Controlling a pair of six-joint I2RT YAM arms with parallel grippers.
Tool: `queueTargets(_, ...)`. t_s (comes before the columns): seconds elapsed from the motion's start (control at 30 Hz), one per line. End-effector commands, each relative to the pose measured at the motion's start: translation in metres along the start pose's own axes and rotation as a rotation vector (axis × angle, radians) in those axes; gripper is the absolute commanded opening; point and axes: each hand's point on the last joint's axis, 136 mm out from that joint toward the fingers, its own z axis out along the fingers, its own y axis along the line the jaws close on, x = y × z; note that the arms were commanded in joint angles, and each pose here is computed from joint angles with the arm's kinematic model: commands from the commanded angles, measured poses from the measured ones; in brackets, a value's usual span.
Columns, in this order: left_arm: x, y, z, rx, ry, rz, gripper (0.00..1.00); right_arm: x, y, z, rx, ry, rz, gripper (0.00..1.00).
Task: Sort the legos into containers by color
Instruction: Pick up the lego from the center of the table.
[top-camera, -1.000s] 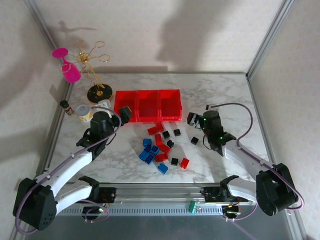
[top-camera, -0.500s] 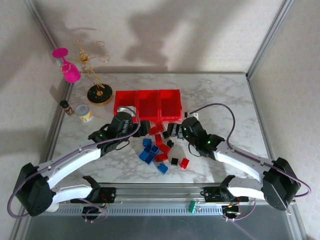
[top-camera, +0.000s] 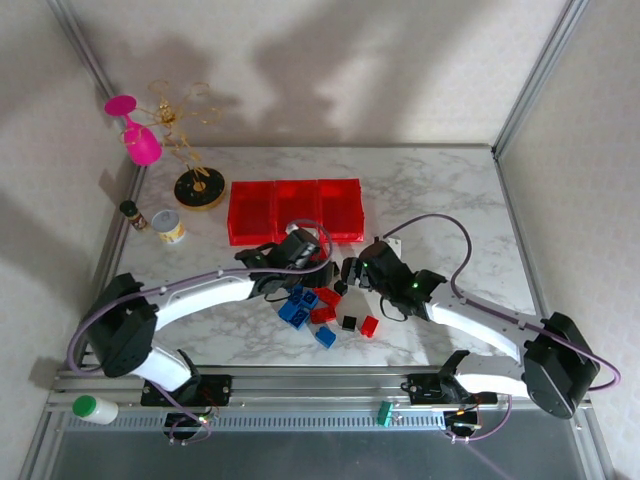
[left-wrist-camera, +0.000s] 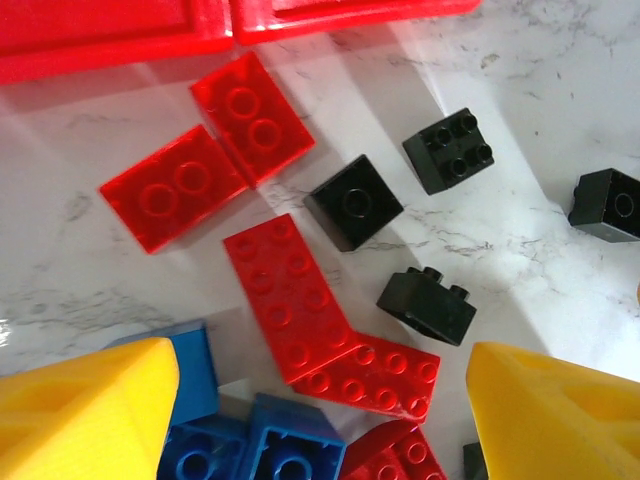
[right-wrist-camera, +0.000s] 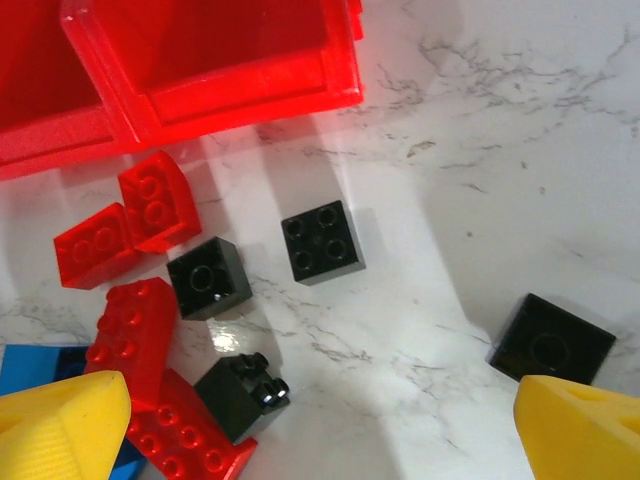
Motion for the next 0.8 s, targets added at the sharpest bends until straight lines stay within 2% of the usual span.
queueTargets(0.0,0.004,0.006,0.011,-0.077,0.027,-0.012,0.75,-0.003,-0.005,-0.009,0.025,-0.015,0.020,0.99)
queueTargets(0.43,0.026,0.005,0.053,-0.113,0.118,0.007,0.66,-0.003,-0.011,-0.010,0.017,-0.019,0.033,0.99)
queueTargets(0.6,0.029,0.011,0.060,-0.147,0.124,0.012,0.59,-0.002,-0.012,-0.011,0.005,-0.021,0.043,0.99)
queueTargets(0.77,0.027,0.021,0.062,-0.214,0.119,0.034,0.57,-0.001,-0.011,-0.010,-0.001,-0.016,0.043,0.99)
